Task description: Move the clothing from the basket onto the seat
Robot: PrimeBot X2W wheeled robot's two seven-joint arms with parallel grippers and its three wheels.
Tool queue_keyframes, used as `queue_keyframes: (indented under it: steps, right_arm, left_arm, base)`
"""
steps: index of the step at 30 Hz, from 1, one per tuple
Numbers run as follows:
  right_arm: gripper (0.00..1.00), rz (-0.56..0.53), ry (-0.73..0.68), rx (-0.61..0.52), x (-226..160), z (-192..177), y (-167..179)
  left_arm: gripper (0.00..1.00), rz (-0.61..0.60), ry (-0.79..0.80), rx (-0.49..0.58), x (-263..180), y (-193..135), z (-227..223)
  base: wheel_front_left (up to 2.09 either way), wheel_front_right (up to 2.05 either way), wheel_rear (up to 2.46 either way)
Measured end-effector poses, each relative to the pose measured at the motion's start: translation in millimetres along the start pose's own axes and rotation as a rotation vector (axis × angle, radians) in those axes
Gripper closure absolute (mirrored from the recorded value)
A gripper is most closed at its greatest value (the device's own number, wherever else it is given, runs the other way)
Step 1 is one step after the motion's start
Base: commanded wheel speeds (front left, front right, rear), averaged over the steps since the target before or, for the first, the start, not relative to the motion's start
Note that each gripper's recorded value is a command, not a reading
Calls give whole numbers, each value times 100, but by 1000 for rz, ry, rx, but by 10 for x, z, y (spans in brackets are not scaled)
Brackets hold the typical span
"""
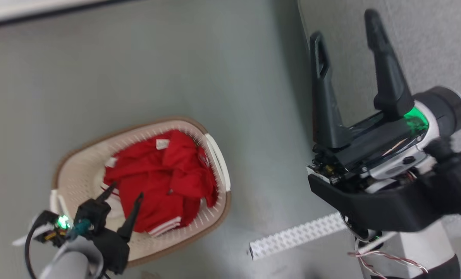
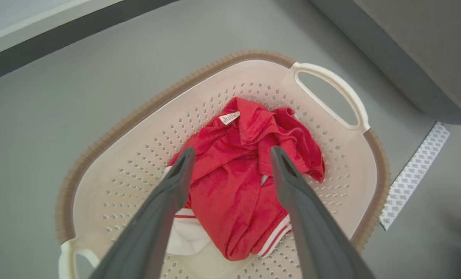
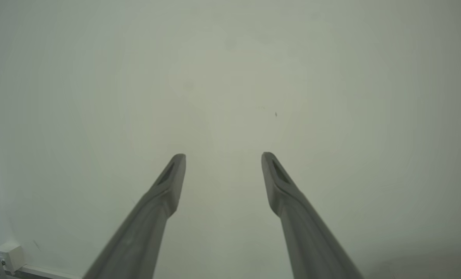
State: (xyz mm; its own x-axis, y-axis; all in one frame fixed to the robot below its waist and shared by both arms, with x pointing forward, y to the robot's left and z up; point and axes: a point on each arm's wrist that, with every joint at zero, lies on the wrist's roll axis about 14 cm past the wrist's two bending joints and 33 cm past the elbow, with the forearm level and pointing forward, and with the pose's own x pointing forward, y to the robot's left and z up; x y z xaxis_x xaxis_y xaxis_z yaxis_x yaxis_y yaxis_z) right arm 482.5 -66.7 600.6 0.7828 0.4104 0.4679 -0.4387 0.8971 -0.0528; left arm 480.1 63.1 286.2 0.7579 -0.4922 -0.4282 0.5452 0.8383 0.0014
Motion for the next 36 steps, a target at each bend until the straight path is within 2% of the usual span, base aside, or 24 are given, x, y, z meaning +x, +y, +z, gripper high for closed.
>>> queue_keyframes:
  steps: [5, 17, 22, 36]
  right_arm:
    - [0, 20, -17, 54, 46, -104, 28]
    - [0, 31, -28, 85, 66, -311, -34]
    - [0, 32, 1, 103, 32, -454, -37]
    - [0, -13, 70, 123, -91, -692, -193]
  left_arm:
    - [0, -43, 90, 61, 248, 21, -353]
    - [0, -145, 264, 162, 646, -173, -1084]
    - [0, -171, 292, 295, 791, -157, -1259]
    - [0, -227, 407, 420, 1017, -184, -1738]
  base:
    - [0, 0, 0]
    - [0, 0, 0]
    - [0, 0, 0]
    - [0, 0, 0]
